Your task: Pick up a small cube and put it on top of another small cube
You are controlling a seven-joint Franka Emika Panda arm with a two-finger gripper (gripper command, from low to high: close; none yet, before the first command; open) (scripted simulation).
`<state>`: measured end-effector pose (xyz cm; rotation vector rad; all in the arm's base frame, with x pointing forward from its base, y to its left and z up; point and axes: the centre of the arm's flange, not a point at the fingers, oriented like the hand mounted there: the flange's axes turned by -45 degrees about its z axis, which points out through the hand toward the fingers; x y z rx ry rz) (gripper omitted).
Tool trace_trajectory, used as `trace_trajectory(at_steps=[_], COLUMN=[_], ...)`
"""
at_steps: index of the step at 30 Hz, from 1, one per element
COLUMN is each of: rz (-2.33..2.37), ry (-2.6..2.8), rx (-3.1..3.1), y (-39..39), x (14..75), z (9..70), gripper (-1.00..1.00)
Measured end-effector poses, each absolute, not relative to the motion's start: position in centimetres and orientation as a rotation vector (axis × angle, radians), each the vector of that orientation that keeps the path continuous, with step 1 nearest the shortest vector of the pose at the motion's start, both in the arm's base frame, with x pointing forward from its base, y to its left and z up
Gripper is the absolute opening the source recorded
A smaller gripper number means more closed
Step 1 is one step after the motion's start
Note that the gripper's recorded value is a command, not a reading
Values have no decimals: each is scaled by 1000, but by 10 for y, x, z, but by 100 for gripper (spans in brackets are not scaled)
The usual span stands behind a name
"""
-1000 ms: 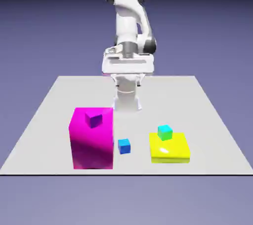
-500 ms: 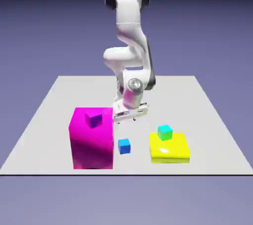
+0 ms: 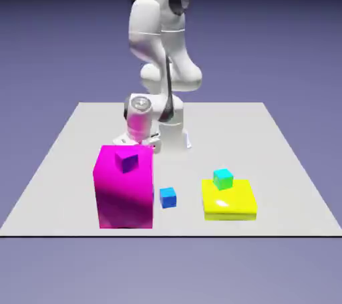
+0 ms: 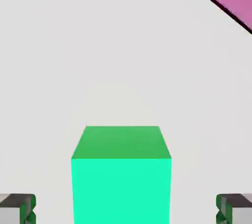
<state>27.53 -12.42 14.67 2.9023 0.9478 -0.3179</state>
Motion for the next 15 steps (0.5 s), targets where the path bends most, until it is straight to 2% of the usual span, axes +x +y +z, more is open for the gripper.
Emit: trace_trajectory(at_steps=[3, 4, 15], rz=[-319, -320, -320], ry=[950, 951, 950], rx=[2905, 2905, 2905], y=[-126, -126, -120], x=[270, 269, 278], z=[125, 122, 188], gripper=[0, -100, -100])
